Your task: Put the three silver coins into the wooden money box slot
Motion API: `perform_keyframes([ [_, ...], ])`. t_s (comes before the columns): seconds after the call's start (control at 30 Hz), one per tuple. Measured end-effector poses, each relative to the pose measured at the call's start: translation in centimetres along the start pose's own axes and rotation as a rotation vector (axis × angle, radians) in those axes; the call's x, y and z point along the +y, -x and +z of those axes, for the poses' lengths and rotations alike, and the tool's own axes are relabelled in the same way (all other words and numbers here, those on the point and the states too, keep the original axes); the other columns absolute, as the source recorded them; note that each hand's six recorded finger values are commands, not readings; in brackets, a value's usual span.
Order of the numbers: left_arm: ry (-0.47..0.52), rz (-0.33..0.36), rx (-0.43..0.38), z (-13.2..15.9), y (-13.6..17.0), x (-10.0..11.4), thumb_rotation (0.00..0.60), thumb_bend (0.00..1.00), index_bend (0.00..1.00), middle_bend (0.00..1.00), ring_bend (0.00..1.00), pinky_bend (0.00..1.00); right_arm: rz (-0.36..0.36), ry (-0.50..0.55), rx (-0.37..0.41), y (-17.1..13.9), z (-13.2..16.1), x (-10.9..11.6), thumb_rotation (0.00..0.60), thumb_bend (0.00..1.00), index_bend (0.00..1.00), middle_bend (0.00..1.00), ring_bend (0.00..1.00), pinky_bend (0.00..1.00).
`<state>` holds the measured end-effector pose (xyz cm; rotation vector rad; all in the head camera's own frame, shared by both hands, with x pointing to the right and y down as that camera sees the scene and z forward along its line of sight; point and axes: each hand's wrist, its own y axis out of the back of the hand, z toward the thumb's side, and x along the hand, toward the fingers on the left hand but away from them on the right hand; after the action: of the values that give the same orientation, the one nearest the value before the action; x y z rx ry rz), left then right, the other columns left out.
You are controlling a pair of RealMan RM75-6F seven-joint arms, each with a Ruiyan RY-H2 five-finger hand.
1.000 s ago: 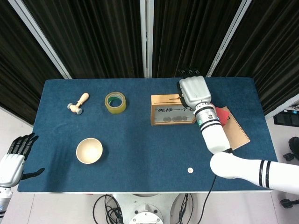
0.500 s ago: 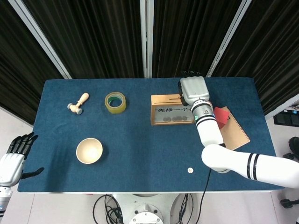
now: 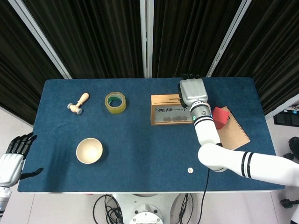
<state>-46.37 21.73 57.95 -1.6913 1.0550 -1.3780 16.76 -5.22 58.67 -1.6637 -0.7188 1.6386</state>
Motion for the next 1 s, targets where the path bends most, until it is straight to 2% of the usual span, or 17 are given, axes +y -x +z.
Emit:
perform_keyframes([
  [0.83, 0.008, -0.004, 0.006, -0.22, 0.02, 0.00, 0.600, 0.00, 0.01, 0.00, 0.00, 0.00, -0.002, 0.006, -0.006, 0.43, -0.11, -0.52, 0.600, 0.44, 0.82, 0.09, 0.00, 0.00],
  [1.0, 0.008, -0.002, 0.007, -0.26, 0.04, 0.05, 0.600, 0.00, 0.01, 0.00, 0.00, 0.00, -0.003, 0.009, -0.006, 0.53, -0.10, -0.55, 0.600, 0.44, 0.78, 0.09, 0.00, 0.00],
])
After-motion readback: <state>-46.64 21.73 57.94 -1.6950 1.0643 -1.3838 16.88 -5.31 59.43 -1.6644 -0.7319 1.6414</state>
